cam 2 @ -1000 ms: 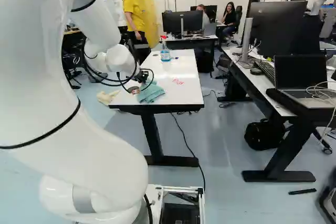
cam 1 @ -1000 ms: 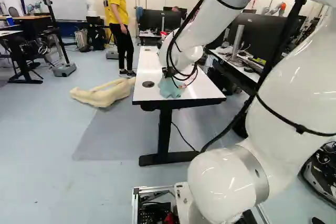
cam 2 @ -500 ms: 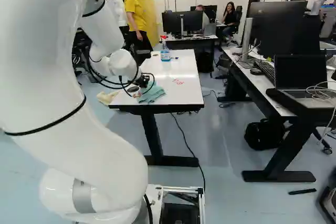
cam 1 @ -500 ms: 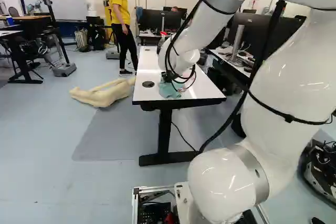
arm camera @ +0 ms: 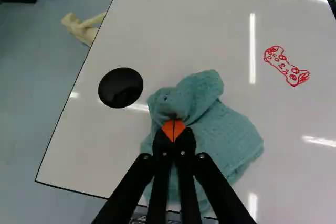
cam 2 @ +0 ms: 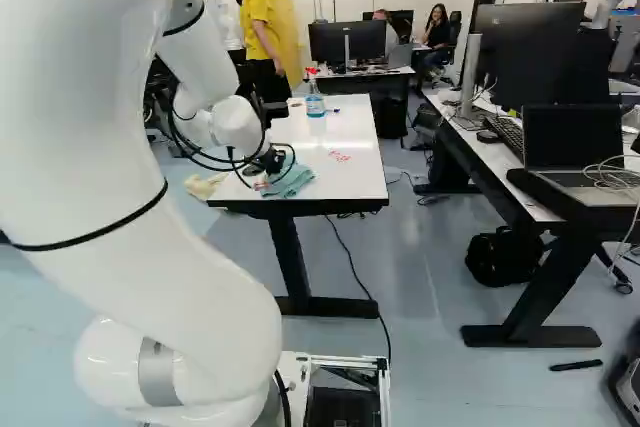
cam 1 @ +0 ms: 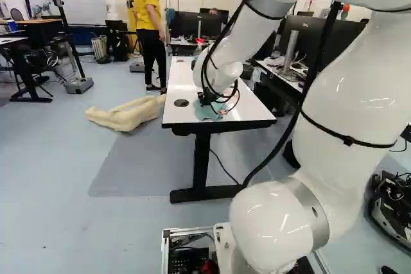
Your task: Clean the table with the green towel
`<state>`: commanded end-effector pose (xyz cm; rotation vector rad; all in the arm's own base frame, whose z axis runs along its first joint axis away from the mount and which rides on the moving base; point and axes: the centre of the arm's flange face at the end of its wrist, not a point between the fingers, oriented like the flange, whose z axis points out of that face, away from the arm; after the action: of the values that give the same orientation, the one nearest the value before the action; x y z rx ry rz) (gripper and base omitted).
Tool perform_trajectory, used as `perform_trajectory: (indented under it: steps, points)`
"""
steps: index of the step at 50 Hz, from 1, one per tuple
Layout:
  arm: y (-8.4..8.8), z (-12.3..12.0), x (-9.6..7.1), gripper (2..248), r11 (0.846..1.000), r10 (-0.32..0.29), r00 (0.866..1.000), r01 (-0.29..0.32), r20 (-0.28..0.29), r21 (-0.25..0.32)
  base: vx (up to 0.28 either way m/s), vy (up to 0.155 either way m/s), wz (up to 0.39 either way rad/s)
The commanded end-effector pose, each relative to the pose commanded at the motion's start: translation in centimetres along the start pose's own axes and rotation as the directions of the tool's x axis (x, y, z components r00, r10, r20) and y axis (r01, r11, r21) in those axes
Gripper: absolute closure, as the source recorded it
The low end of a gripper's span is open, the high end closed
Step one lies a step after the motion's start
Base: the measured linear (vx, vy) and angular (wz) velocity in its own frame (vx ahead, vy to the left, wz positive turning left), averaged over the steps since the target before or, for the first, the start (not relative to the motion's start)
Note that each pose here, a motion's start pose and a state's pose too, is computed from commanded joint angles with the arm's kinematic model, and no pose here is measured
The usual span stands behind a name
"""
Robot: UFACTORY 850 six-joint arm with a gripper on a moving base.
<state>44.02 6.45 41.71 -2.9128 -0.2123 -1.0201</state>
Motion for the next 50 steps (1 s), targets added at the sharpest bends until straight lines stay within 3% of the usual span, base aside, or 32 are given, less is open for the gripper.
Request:
perform_trajectory:
  steps: [12,31,50]
  points:
    - [0.0,0.0,-0.4,230,1.0,0.0,0.999,0.0,0.048,0.0,0.0,0.0,0.0]
    - [0.1,0.0,-0.4,230,1.0,0.002,0.999,-0.002,0.048,-0.001,0.0,0.0,0.0]
    - [2.6,1.2,1.1,230,0.998,0.045,0.998,-0.044,0.043,-0.035,0.0,0.0,0.0]
